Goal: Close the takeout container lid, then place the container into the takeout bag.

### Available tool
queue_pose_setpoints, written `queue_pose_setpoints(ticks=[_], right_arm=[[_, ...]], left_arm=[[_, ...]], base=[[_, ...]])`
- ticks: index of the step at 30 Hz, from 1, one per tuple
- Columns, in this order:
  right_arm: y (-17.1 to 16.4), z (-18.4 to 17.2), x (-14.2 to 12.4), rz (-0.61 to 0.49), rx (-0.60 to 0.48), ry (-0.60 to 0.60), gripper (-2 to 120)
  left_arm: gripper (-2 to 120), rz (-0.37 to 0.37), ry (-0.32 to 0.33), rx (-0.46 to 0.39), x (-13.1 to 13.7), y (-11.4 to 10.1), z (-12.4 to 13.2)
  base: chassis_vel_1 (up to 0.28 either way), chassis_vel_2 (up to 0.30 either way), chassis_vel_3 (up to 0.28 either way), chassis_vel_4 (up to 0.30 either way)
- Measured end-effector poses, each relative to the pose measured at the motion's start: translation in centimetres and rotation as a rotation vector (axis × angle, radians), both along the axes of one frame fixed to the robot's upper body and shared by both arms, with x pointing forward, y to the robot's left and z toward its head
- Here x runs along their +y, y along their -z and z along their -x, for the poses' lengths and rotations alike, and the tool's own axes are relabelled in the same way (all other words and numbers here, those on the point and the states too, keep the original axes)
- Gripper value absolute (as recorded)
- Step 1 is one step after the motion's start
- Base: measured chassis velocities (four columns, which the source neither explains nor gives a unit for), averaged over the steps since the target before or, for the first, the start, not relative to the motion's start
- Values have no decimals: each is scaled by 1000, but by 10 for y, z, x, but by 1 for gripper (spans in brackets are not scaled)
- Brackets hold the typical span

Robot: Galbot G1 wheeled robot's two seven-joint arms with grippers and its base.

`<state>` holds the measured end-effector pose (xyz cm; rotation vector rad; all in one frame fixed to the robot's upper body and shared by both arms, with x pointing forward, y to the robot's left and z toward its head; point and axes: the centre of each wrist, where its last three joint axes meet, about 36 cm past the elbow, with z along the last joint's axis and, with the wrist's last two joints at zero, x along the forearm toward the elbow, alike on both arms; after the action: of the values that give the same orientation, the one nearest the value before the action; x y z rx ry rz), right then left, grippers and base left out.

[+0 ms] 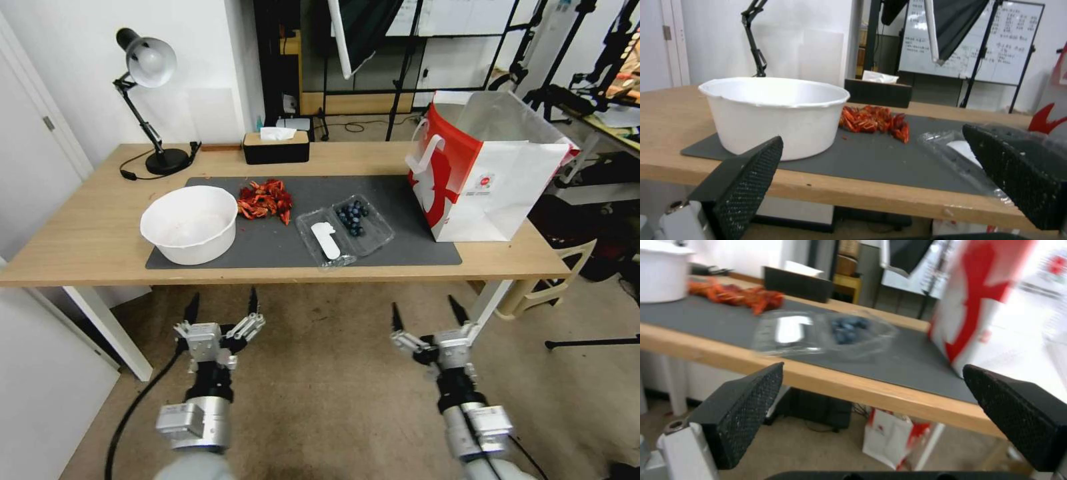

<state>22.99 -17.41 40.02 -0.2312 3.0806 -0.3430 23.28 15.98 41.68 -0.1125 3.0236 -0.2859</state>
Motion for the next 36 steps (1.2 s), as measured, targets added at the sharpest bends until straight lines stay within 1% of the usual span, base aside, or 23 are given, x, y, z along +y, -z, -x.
queue_pose_setpoints(ticks=[3, 5, 12, 22, 25, 26, 28, 29, 30, 32, 33, 35, 36], right_arm=[[8, 0, 18, 42, -21, -52, 100], [9, 0, 19, 49, -23, -56, 100], [3, -7, 9, 34, -59, -38, 100], [-2, -20, 3, 4, -71, -23, 100], [-8, -29, 2, -85, -64, -18, 100], [-8, -29, 2, -85, -64, -18, 100], [-12, -35, 1, -136, -61, -21, 100], [-15, -40, 0, -179, -57, -28, 100], [-15, -40, 0, -179, -57, -28, 100], [-20, -49, -2, -277, -30, -54, 100], [-20, -49, -2, -277, -30, -54, 100], [-28, -64, -5, -449, 42, -106, 100], [-28, -64, -5, -449, 42, -106, 100]], left_arm=[[100, 0, 3, -1, 0, 1, 0], [100, -2, 7, -1, 1, 2, 0], [100, -9, 27, -2, 3, 6, 1], [100, -16, 30, -5, 10, 9, 2], [100, -26, 37, -2, 15, 9, 3], [100, -26, 37, -2, 15, 9, 3], [100, -32, 44, 1, 17, 9, 4], [100, -36, 47, 6, 18, 10, 5], [100, -36, 47, 6, 18, 10, 5], [100, -41, 50, 11, 20, 11, 5], [100, -41, 50, 11, 20, 11, 5], [100, -48, 61, 19, 24, 16, 5], [100, -48, 61, 19, 24, 16, 5]], base=[[0, 0, 0, 0], [0, 0, 0, 0], [0, 0, 0, 0], [0, 0, 0, 0], [0, 0, 0, 0], [0, 0, 0, 0], [0, 0, 0, 0], [0, 0, 0, 0], [0, 0, 0, 0], [0, 0, 0, 0], [0, 0, 0, 0], [0, 0, 0, 0], [0, 0, 0, 0]])
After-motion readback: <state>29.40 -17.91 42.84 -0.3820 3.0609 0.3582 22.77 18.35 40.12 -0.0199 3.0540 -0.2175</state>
